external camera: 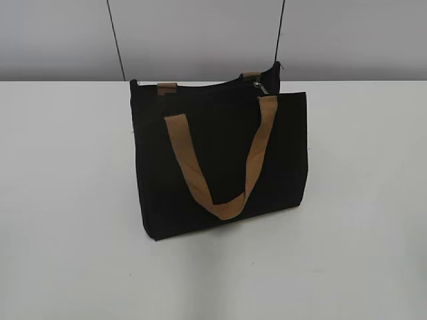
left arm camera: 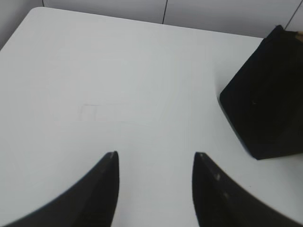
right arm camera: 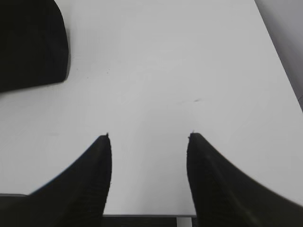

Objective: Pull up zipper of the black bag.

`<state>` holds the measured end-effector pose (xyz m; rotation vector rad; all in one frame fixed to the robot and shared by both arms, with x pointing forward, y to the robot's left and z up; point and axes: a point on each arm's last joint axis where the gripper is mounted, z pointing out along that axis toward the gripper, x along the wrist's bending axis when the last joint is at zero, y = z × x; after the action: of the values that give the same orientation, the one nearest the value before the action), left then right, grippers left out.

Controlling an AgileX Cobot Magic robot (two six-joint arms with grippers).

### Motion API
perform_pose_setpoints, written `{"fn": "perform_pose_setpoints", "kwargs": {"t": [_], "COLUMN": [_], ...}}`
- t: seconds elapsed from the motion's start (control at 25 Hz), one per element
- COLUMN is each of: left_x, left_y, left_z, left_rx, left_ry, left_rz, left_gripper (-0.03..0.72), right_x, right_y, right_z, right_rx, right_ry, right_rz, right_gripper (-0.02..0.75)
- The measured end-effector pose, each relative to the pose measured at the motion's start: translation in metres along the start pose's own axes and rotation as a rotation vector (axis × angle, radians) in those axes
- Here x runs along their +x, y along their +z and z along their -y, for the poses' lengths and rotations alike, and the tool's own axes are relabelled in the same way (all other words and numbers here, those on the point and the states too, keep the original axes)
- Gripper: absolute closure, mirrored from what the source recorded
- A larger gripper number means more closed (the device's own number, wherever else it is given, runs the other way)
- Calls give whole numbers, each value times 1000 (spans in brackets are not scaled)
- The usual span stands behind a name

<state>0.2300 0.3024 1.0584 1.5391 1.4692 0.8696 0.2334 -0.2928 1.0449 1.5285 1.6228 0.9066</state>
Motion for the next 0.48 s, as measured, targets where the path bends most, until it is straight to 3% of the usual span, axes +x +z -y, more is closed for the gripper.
{"fn": "perform_pose_setpoints", "kwargs": {"t": [0.48], "left_x": [0], "left_y": [0], "left_z": [0], "left_rx": [-3], "left_ry": [-20], "left_rz": [-42], "left_gripper": [307], "right_x": [0], "right_y": [0], "right_z": [0], "right_rx": [-1], "right_ry": [0], "right_rz": [0], "right_gripper": [337]}}
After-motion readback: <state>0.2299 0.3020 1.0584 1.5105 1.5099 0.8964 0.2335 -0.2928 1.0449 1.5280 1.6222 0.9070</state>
